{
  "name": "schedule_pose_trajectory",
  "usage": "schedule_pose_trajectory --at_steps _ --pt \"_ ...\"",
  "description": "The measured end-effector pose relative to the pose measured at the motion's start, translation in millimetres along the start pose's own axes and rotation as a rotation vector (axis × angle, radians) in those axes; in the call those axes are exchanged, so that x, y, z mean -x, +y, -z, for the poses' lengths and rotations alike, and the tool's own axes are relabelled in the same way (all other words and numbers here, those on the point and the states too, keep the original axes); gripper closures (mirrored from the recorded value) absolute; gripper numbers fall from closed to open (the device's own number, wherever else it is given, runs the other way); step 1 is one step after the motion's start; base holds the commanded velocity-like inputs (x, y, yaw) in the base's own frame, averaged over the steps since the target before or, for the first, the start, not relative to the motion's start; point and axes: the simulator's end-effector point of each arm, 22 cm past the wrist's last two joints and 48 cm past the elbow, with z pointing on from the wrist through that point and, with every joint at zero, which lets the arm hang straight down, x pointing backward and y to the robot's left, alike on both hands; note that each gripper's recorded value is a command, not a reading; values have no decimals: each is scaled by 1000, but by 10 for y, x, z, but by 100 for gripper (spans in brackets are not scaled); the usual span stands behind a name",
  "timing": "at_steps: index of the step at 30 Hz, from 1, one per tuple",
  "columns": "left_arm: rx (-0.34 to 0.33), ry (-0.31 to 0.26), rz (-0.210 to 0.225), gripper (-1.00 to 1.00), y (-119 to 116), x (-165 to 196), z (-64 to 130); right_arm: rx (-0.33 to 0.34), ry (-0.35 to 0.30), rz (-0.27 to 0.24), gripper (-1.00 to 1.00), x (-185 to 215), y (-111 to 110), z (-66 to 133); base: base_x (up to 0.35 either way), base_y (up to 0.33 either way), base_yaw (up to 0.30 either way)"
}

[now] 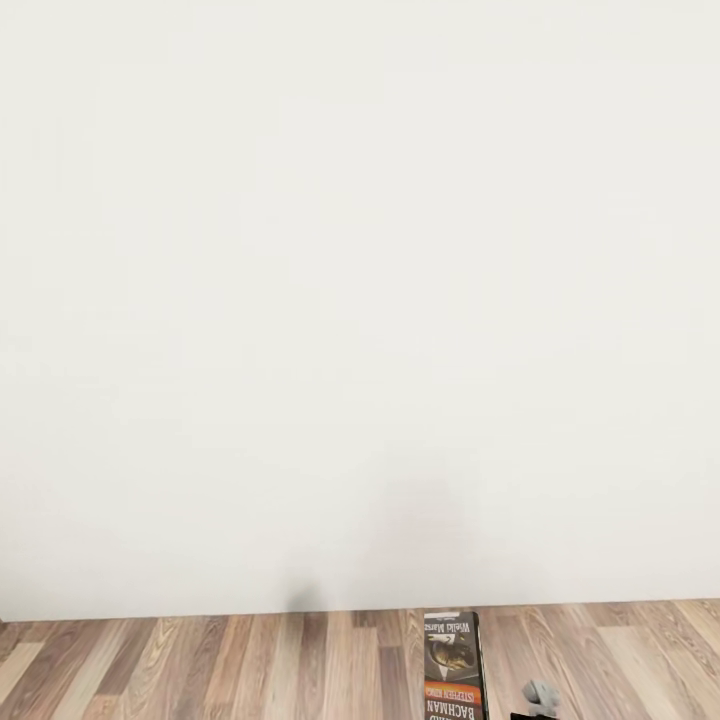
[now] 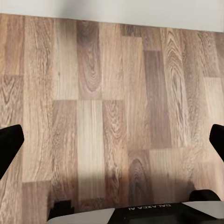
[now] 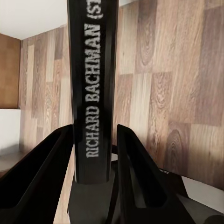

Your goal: In the bedroom, move the book from the bed onto either nightstand, and place the two sandals side by side next to the bed.

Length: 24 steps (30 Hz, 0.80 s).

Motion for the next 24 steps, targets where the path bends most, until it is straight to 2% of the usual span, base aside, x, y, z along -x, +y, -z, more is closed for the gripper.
schedule_pose_trajectory --at_steps 7,13,24 --pt "0 0 0 -100 0 0 0 0 0 0 100 1 0 0 328 0 -26" --pt "0 0 0 -100 -1 0 0 0 0 0 100 1 -1 1 318 0 -165" --pt "0 1 0 -100 0 0 -4 0 -4 -3 100 12 -4 0 42 0 -219"
